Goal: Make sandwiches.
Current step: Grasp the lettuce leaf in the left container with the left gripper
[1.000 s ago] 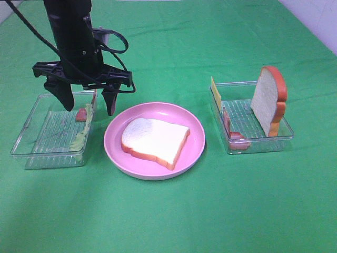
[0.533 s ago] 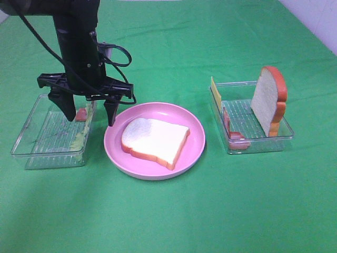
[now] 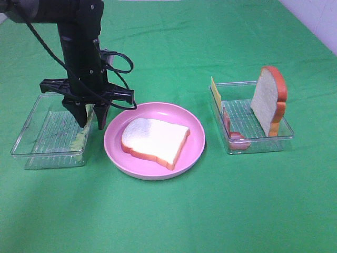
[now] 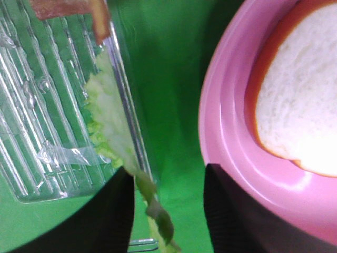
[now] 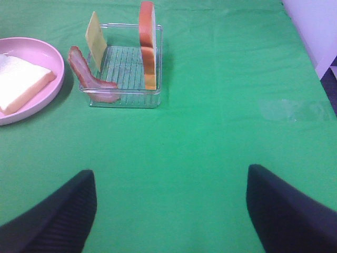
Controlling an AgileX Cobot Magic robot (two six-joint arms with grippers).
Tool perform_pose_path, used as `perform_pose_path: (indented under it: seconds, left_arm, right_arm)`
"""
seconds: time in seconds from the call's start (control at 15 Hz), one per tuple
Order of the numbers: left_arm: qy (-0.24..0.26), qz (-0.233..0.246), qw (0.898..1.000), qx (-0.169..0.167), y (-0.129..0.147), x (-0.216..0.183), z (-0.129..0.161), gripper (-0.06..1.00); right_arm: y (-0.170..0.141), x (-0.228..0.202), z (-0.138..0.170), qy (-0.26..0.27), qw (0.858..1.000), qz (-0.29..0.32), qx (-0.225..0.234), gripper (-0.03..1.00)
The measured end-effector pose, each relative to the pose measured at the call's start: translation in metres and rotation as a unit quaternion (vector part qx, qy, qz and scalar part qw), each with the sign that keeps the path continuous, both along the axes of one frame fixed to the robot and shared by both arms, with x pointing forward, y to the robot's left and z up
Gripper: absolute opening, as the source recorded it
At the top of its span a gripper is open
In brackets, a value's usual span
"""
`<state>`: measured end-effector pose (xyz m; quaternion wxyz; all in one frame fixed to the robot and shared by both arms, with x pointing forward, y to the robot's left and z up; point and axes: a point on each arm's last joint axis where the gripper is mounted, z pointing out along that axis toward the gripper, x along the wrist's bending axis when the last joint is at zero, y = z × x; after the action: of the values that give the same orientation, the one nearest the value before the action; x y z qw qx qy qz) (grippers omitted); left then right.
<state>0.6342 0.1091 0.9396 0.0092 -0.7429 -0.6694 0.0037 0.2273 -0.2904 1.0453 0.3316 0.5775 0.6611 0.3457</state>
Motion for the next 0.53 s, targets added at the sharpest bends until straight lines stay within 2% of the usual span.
perform_pose_path:
  seconds: [0.13, 0.4, 0.53]
  left_arm:
    - [-0.005, -0.001, 1.000, 0.001, 0.0001, 0.0009, 0.0000, 0.24]
    - [-0.010, -0.002, 1.000, 0.000, 0.0001, 0.0018, 0.0000, 0.04]
    - [-0.009, -0.002, 1.000, 0.000, 0.0000, 0.0017, 0.0000, 0.01]
  right_arm:
    - [0.0000, 0.0000, 0.0000, 0.000, 1.000, 0.000, 0.000, 0.74]
    - [0.0000, 0.0000, 0.0000, 0.000, 1.000, 0.000, 0.000, 0.74]
    - [0.0000, 0.0000, 0.0000, 0.000, 1.000, 0.000, 0.000, 0.74]
